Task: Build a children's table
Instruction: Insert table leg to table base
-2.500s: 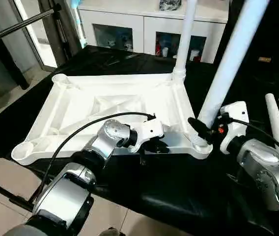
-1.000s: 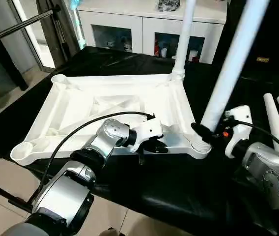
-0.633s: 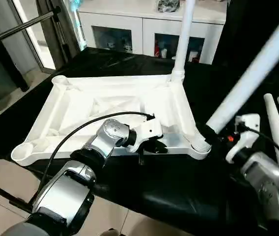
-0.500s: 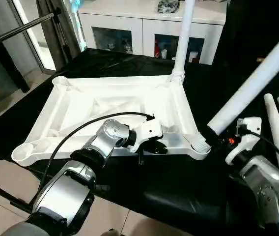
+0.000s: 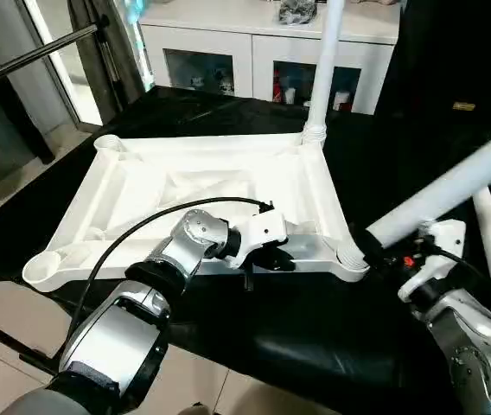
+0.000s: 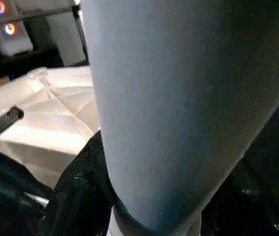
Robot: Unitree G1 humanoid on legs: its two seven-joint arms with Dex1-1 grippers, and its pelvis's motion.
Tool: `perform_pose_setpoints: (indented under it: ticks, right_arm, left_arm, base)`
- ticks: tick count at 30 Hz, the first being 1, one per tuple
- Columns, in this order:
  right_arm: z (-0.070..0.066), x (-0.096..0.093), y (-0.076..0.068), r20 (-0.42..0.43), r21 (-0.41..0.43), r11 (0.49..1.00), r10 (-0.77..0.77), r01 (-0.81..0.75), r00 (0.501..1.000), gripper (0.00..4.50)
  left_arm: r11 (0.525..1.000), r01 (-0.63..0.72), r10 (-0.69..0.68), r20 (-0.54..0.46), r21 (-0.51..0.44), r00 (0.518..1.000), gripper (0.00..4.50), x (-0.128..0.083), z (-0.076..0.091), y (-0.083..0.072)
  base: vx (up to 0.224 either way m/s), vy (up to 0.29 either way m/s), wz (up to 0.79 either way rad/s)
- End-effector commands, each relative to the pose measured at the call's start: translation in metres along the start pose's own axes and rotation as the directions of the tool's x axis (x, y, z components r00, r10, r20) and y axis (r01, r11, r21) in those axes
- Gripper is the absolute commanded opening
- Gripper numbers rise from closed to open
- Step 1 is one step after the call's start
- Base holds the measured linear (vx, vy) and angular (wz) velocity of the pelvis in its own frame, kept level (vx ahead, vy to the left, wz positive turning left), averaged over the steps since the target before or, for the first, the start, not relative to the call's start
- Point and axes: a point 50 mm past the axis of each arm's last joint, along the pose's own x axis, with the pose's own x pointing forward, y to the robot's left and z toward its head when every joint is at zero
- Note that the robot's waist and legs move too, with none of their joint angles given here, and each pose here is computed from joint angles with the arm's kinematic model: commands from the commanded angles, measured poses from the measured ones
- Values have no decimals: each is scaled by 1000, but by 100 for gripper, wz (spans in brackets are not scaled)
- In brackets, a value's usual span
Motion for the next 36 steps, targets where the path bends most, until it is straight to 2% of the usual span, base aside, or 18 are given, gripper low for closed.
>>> perform_pose_setpoints:
  ticks: [1,6,20,21,27,32,36]
  right_arm:
    - [-29,-1,10,-152,23,999,49,-46,987,189]
    - [-23,10,12,-207,-30,993,107,-116,973,189]
    - [-12,29,4,-338,-43,951,273,-305,901,189]
    - [-13,31,4,-357,-29,940,307,-339,882,189]
    - [-18,30,4,-415,-8,902,389,-431,823,189]
    - [-19,28,5,-418,-4,876,436,-482,797,189]
    - [-20,21,5,-435,0,832,500,-556,749,189]
  left_arm:
    - [998,-58,59,-19,26,998,0,-7,5,10]
    - [998,-50,51,-18,38,999,0,-8,5,9]
    - [996,-3,6,-34,88,999,0,-13,5,7]
    - [996,5,-2,-35,93,999,0,-14,5,6]
    - [993,51,-50,-14,104,999,0,-18,9,5]
    - [990,87,-88,11,107,996,0,-22,12,3]
    - [983,142,-144,10,117,990,0,-27,13,-2]
  base:
    - [0,0,0]
    - [0,0,0]
    - [0,0,0]
    - [0,0,0]
    - [0,0,0]
    - [0,0,0]
    - [0,0,0]
